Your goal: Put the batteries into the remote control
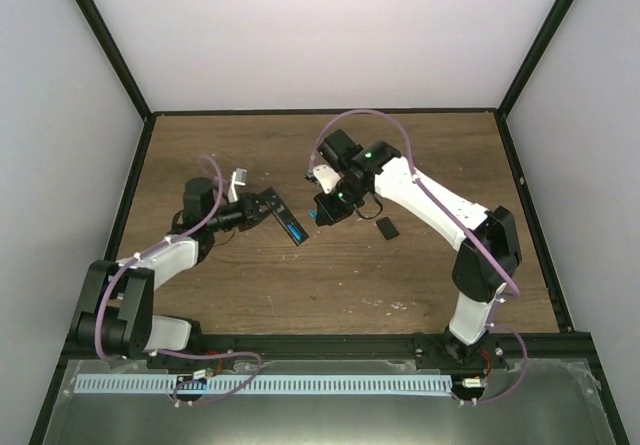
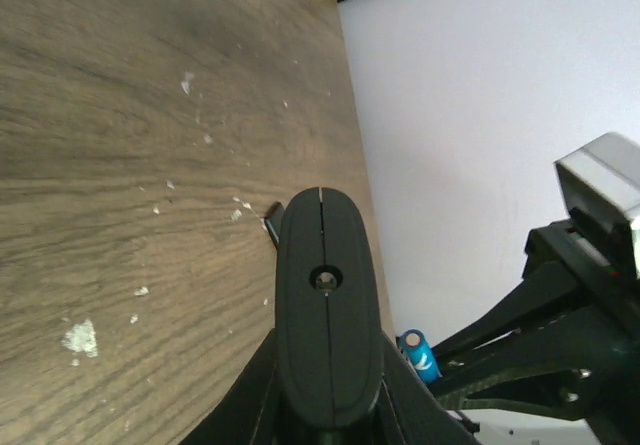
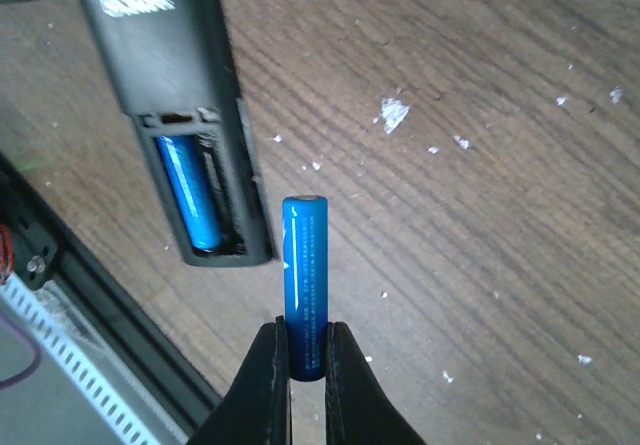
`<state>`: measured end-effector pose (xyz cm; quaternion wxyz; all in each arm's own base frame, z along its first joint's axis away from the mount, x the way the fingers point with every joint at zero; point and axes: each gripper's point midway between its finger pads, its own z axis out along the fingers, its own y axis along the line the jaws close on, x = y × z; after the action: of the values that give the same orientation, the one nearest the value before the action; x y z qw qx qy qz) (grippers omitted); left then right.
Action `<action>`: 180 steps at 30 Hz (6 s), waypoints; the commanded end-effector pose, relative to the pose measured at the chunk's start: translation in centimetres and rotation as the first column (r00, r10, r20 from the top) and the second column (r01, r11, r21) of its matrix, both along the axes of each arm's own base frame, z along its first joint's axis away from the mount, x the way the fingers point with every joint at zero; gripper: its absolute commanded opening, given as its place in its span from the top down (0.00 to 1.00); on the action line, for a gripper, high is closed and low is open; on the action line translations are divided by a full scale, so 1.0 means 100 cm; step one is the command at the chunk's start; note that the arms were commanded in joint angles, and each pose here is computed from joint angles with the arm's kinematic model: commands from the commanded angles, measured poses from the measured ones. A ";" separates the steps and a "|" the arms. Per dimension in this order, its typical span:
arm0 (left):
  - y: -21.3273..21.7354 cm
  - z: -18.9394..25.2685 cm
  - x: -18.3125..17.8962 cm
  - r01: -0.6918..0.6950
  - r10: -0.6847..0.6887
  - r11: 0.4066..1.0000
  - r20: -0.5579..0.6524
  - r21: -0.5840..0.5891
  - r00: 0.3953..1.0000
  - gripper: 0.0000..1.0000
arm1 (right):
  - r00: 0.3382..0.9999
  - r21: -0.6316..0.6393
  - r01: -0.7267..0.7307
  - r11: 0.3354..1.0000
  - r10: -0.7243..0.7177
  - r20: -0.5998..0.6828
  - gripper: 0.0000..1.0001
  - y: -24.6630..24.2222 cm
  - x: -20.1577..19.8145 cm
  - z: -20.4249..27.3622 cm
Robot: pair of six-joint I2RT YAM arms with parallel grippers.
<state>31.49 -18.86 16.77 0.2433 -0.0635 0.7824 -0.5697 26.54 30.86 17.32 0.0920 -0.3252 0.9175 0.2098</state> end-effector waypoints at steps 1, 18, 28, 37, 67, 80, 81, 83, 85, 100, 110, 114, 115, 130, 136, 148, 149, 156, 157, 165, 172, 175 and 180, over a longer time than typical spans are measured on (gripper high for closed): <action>-0.016 0.018 0.002 0.050 -0.048 0.999 0.102 -0.021 0.994 1.00 | 0.998 0.009 -0.029 1.000 0.030 -0.064 0.98 0.000 -0.018 0.018; -0.024 0.016 0.006 0.008 0.001 0.996 0.095 -0.094 0.995 1.00 | 0.995 -0.006 -0.014 1.000 0.013 -0.100 0.98 0.016 -0.012 0.007; -0.023 0.015 0.003 -0.002 0.011 0.994 0.083 -0.106 0.996 1.00 | 0.995 -0.027 -0.028 0.999 0.026 -0.099 0.98 0.021 -0.005 -0.008; -0.019 0.009 0.007 -0.036 0.042 0.996 0.070 -0.085 0.997 1.00 | 0.996 -0.009 -0.040 0.999 0.039 -0.077 0.98 0.024 -0.005 0.001; -0.023 0.023 0.007 -0.017 0.027 0.987 0.066 -0.157 0.997 1.00 | 0.996 -0.035 -0.071 0.997 0.069 -0.056 0.98 0.028 0.001 -0.009; -0.023 0.026 0.003 -0.014 0.026 0.982 0.061 -0.188 0.998 1.00 | 0.997 -0.037 -0.079 0.996 0.079 -0.004 0.96 0.032 0.012 -0.005; -0.023 0.027 0.002 -0.014 0.026 0.982 0.061 -0.191 0.998 1.00 | 0.997 -0.036 -0.080 0.996 0.080 -0.002 0.95 0.033 0.012 -0.005; -0.023 0.028 0.002 -0.015 0.028 0.980 0.060 -0.200 0.998 1.00 | 0.997 -0.039 -0.079 0.996 0.079 0.000 0.93 0.032 0.012 -0.005; -0.023 0.031 0.002 -0.018 0.031 0.978 0.063 -0.209 0.997 1.00 | 0.997 -0.045 -0.078 0.996 0.079 0.005 0.92 0.031 0.013 -0.004; -0.022 0.030 0.003 -0.031 0.045 0.979 0.066 -0.201 0.997 1.00 | 0.997 -0.019 -0.079 0.997 0.079 0.017 0.82 0.033 0.011 0.011; -0.021 0.031 0.003 -0.032 0.047 0.979 0.069 -0.201 0.997 1.00 | 0.996 0.028 -0.073 0.997 0.071 0.052 0.67 0.038 0.012 0.035; -0.021 0.031 0.002 -0.032 0.047 0.979 0.070 -0.200 0.996 1.00 | 0.994 0.044 -0.063 0.997 0.059 0.090 0.61 0.038 0.015 0.050; -0.021 0.032 0.002 -0.031 0.046 0.979 0.072 -0.201 0.996 1.00 | 0.993 0.045 -0.060 0.997 0.055 0.104 0.60 0.037 0.016 0.054; -0.015 0.065 0.003 -0.063 0.095 0.943 0.083 -0.326 0.992 1.00 | 0.981 0.552 0.001 0.834 -0.109 0.163 0.40 -0.003 0.029 0.136; -0.007 0.078 0.002 -0.095 0.138 0.896 0.069 -0.433 0.988 1.00 | 0.994 0.663 0.083 0.744 -0.107 -0.004 0.39 -0.012 0.024 0.125; -0.002 0.086 0.004 -0.136 0.176 0.882 0.047 -0.451 0.983 1.00 | 0.984 0.693 0.141 0.707 -0.022 -0.178 0.38 -0.003 0.015 0.108; -0.002 0.085 0.005 -0.142 0.177 0.883 0.038 -0.447 0.983 1.00 | 0.980 0.684 0.152 0.714 -0.022 -0.196 0.38 -0.003 0.015 0.103; 0.000 0.083 0.005 -0.174 0.193 0.904 0.010 -0.391 0.981 1.00 | 0.965 0.668 0.174 0.723 0.010 -0.262 0.37 0.000 0.012 0.085; -0.001 0.085 0.005 -0.173 0.194 0.904 0.014 -0.390 0.981 1.00 | 0.965 0.670 0.171 0.722 0.016 -0.264 0.37 0.001 0.011 0.084; -0.001 0.089 0.006 -0.168 0.191 0.903 0.020 -0.396 0.981 1.00 | 0.957 0.696 0.139 0.705 0.085 -0.277 0.37 0.009 0.004 0.086; 0.000 0.091 0.006 -0.168 0.194 0.898 0.023 -0.407 0.981 1.00 | 0.952 0.700 0.114 0.705 0.124 -0.280 0.41 0.017 -0.001 0.083; -0.001 0.094 0.006 -0.163 0.191 0.895 0.026 -0.416 0.981 1.00 | 0.951 0.693 0.116 0.712 0.121 -0.284 0.41 0.019 0.000 0.078; -0.001 0.095 0.005 -0.160 0.187 0.892 0.023 -0.422 0.982 1.00 | 0.958 0.711 0.082 0.699 0.141 -0.249 0.42 0.022 0.001 0.084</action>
<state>31.91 -18.94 24.14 0.2776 -0.1844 0.6445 -0.6882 26.76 32.46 24.34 0.0608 -0.2162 0.7814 0.5823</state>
